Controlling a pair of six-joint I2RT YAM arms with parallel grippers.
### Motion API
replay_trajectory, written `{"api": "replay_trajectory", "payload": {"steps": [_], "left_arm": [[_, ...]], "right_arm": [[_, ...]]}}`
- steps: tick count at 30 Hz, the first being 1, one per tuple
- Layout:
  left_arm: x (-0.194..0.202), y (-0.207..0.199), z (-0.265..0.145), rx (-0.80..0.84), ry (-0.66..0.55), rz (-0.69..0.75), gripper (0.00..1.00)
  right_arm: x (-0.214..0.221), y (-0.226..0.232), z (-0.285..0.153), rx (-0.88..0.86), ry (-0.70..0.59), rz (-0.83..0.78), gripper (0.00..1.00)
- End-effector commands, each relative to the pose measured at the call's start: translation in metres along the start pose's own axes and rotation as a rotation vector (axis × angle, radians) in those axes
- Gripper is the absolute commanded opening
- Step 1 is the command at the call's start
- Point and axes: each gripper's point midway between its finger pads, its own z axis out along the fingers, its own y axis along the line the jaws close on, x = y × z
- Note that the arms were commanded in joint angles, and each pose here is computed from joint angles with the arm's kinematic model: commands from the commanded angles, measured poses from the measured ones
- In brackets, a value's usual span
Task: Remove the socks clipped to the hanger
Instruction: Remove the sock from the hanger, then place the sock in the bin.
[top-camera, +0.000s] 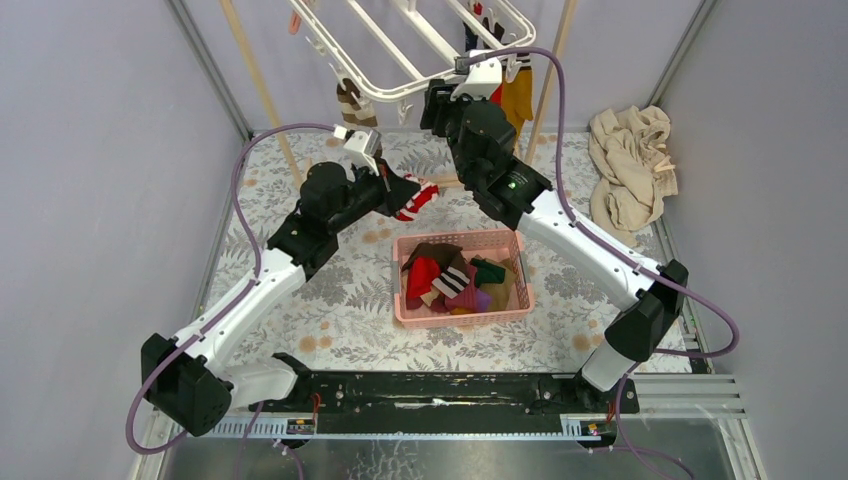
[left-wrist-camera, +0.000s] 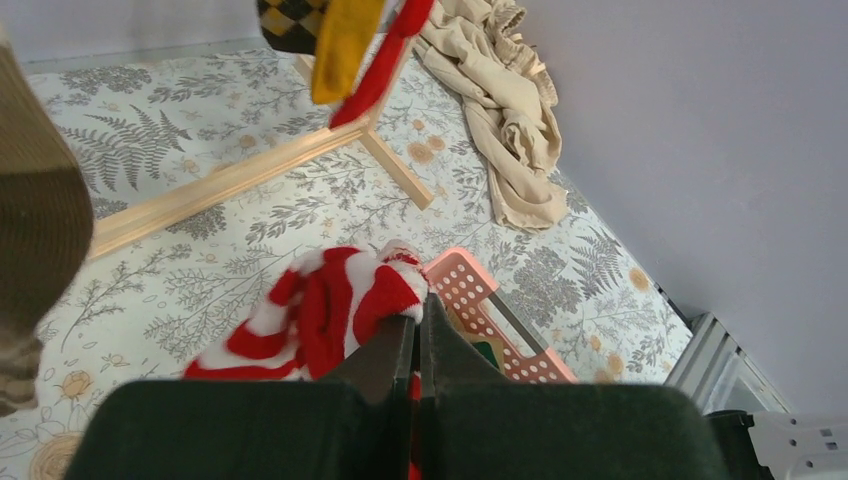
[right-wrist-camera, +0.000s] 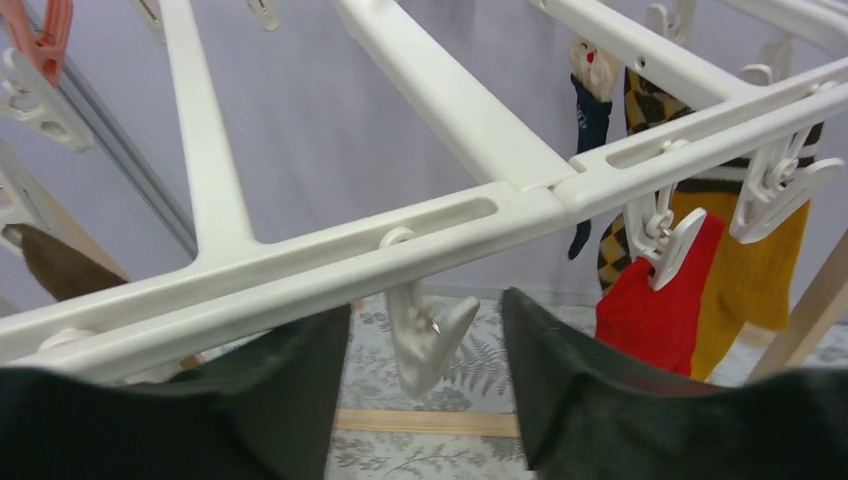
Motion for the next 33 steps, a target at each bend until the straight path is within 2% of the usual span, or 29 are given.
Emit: {"api": "replay_trajectory", "payload": {"steps": [1, 4, 15, 21, 30, 31, 33], "left_arm": [[-0.007, -0.023, -0.009, 0.076, -0.022, -0.006, 0.0], [-0.004, -0.037, -0.012, 0.11, -0.015, -0.014, 0.0], [0.041, -0.095, -0.009, 0.209, 0.077, -0.035, 0.0], [0.074, -0.102, 0.012, 0.205, 0.137, -0.041, 0.0], [0.133, -0.114, 0.058, 0.25, 0.257, -0.072, 0.0], [0.138, -0.115, 0.061, 0.257, 0.266, -0.08, 0.02], [0.148, -0.115, 0.067, 0.264, 0.289, -0.093, 0.12]], "right_arm": [[-0.032, 0.005, -0.016, -0.045, -0.051, 0.08, 0.7], [-0.018, 0.001, -0.028, -0.067, -0.008, 0.094, 0.81], [0.048, -0.033, -0.102, -0.133, 0.189, 0.11, 0.92], [0.069, -0.068, -0.147, -0.107, 0.268, 0.079, 0.95], [0.073, -0.102, -0.191, -0.077, 0.323, 0.064, 0.95], [0.073, -0.105, -0.194, -0.072, 0.325, 0.061, 0.95], [0.075, -0.111, -0.199, -0.061, 0.33, 0.053, 0.95]]}}
